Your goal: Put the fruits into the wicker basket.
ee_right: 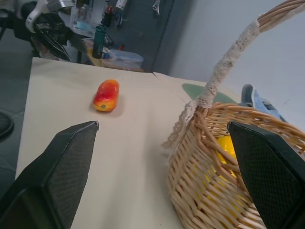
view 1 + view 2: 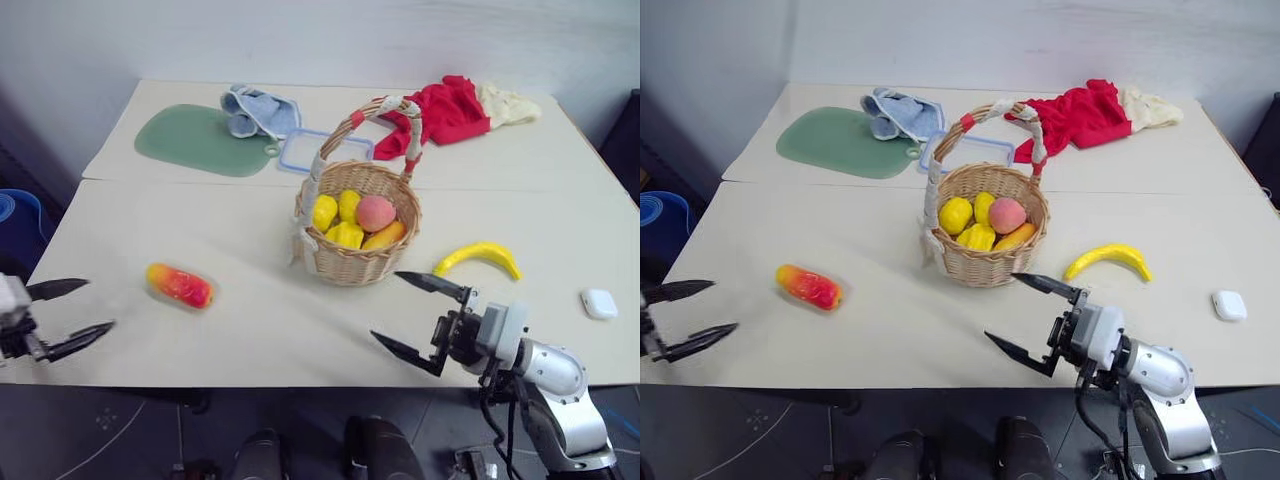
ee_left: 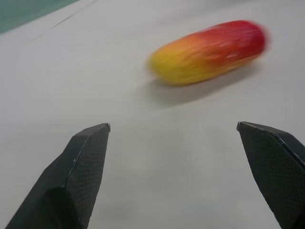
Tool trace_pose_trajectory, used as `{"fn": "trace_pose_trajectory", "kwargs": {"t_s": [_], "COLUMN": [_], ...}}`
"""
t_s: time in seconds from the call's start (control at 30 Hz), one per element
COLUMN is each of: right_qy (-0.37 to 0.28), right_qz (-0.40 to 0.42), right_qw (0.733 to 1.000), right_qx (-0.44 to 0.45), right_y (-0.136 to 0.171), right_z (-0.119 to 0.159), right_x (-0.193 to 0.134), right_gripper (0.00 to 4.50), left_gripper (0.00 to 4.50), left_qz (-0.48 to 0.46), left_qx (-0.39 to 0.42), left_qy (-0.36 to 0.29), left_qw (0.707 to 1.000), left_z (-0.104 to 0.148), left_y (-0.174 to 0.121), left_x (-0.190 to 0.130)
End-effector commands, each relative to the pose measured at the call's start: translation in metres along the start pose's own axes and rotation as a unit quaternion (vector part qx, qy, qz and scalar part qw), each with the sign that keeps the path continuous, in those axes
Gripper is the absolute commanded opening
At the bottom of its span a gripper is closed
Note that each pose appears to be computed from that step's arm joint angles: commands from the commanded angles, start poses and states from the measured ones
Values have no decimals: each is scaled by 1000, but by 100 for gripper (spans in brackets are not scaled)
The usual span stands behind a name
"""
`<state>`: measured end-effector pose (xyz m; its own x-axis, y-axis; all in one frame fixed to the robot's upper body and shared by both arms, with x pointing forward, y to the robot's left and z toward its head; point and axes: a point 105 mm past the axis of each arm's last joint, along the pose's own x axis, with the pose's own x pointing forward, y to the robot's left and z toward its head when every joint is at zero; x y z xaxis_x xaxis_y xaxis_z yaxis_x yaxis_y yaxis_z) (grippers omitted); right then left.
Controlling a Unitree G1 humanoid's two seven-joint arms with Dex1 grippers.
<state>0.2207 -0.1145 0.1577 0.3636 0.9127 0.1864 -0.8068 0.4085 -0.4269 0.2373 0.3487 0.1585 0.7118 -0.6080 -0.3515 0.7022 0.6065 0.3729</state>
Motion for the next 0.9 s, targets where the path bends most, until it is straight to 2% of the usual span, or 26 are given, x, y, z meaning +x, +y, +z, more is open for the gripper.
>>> {"fn": "trace_pose_trajectory", "kwargs": {"t_s": [0.03, 0.17, 0.33, 0.53, 0.57, 0.7, 0.8, 0.83, 0.9], "right_qy": [-10, -1, 7, 7, 7, 5, 5, 6, 9], "right_qz": [12, -1, -14, -45, -52, -71, -84, -98, -120], "right_qw": [1000, 1000, 1000, 999, 999, 997, 996, 995, 993], "right_qx": [-4, 0, 3, 10, 11, 11, 9, 9, 4], "right_y": [8, 7, 7, 11, 11, 11, 9, 5, -1], "right_z": [0, -3, -7, -7, -8, -8, -8, -8, -8], "right_x": [5, 5, 7, 9, 9, 12, 12, 10, 7], "right_gripper": [447, 447, 447, 447, 450, 450, 450, 450, 450], "left_gripper": [450, 450, 450, 450, 411, 299, 216, 199, 195], "left_qz": [-95, -195, -226, -240, -242, -245, -244, -238, -223], "left_qx": [96, 158, 196, 197, 197, 197, 171, 146, 102], "left_qy": [-10, 82, 94, 188, 192, 187, 141, 90, -2], "left_qw": [991, 965, 950, 932, 930, 931, 944, 956, 969], "left_z": [37, 27, 31, 9, 8, 7, 20, 37, 73], "left_y": [-6, -9, -1, 13, 14, 15, 13, 12, 12], "left_x": [33, 57, 88, 91, 91, 95, 100, 107, 116]}}
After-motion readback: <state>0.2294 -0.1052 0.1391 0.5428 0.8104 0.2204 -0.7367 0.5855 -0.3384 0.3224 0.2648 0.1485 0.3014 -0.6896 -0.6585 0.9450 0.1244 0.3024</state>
